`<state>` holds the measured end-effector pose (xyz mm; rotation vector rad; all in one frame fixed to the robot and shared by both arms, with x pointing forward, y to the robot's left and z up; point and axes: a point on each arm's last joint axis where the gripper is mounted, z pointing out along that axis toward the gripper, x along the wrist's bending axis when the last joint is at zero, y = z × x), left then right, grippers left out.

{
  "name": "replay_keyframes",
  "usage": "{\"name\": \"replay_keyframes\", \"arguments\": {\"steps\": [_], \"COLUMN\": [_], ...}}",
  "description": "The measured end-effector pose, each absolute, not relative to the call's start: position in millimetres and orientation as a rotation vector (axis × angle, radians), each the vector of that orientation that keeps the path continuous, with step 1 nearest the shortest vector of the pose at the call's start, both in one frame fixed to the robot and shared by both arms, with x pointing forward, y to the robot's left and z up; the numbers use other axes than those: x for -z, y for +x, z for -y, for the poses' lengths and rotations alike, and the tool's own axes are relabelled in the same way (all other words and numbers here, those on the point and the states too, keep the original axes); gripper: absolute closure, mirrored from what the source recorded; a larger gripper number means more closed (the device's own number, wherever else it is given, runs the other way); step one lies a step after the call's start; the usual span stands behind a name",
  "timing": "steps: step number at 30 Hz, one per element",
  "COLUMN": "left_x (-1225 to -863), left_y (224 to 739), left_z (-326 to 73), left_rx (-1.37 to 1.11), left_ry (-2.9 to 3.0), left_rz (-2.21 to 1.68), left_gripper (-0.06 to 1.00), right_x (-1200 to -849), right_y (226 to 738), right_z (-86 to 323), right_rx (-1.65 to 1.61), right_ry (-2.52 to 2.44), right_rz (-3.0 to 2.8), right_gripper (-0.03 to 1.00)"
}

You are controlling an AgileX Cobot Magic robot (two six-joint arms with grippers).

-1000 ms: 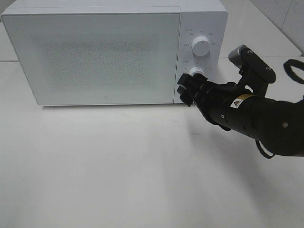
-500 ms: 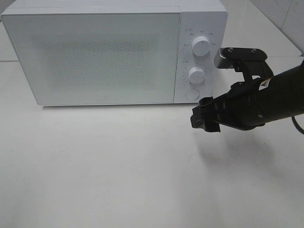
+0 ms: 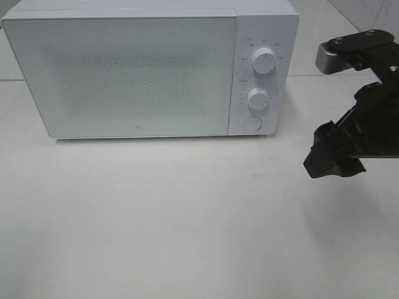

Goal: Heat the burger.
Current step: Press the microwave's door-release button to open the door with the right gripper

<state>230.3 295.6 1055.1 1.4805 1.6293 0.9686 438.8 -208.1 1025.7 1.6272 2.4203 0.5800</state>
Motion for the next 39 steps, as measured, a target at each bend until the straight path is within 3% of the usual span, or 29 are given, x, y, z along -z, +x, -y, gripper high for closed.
{"name": "replay_keyframes", "arguments": {"steps": [18, 39], "left_x": [-1055, -1055], "left_y": [230, 230], "left_z": [-296, -296], "left_rx": [-0.969, -0.969], "left_ry": [1.481, 1.481], "left_rz": [-1.629, -1.629], "left_gripper": [-0.05, -0.05], "right_x": [-1087, -1051], "right_y": [341, 243], "right_z": [254, 297], "right_rx": [-0.810, -0.992], "right_ry": [1.521, 1.472], "right_rz": [-2.234, -1.815], "right_gripper": [0.22, 0.22]}}
